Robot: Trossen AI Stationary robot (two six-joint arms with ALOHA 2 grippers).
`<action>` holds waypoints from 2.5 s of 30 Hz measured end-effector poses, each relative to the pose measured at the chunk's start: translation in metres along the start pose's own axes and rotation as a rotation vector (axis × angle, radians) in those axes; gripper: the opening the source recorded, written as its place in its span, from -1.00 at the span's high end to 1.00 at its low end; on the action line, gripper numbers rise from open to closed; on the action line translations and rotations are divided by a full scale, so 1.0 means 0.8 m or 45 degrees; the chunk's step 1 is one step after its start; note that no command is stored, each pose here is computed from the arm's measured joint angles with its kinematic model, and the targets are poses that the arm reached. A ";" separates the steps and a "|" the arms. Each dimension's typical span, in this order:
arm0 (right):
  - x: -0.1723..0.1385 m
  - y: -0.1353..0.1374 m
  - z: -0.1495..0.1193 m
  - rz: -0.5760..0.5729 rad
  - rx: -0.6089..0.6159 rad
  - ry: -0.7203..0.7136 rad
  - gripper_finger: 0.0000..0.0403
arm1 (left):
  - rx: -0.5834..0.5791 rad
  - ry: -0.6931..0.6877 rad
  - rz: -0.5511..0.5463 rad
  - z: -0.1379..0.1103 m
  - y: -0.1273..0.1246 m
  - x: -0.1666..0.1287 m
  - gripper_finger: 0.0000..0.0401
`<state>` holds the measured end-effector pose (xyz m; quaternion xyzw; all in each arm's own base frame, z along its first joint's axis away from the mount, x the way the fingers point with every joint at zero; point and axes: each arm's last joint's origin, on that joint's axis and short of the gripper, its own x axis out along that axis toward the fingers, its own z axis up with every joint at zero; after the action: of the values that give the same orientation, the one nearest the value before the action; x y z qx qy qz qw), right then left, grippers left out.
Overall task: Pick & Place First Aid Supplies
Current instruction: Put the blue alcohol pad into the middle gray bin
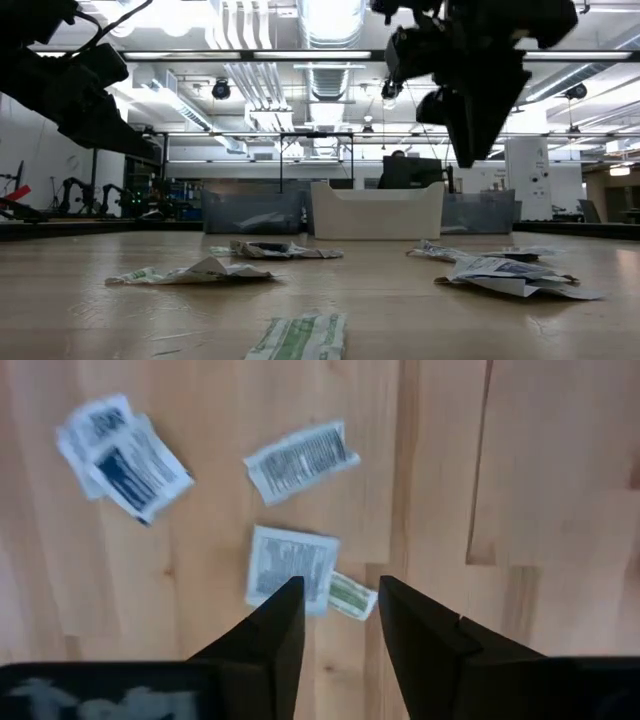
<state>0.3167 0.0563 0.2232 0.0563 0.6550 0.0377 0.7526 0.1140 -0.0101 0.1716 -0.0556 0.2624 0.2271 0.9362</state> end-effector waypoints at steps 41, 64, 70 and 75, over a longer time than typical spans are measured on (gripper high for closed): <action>0.077 -0.012 -0.032 0.108 -0.040 -0.050 0.22 | -0.011 -0.002 0.002 0.000 0.000 0.000 0.53; 0.121 -0.009 -0.004 -0.155 -0.065 0.176 0.60 | -0.010 -0.011 0.024 0.000 0.001 0.000 0.53; 0.119 -0.010 -0.004 -0.176 -0.005 0.183 0.89 | 0.022 -0.012 -0.035 0.002 0.000 -0.002 0.53; 0.114 -0.009 -0.004 -0.142 0.041 0.180 0.95 | 0.071 -0.101 -0.217 0.012 -0.006 -0.007 0.53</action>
<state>0.3263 0.0615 0.1320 0.0291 0.7090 -0.0109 0.7045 0.1163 -0.0141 0.1831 -0.0426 0.2257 0.1411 0.9630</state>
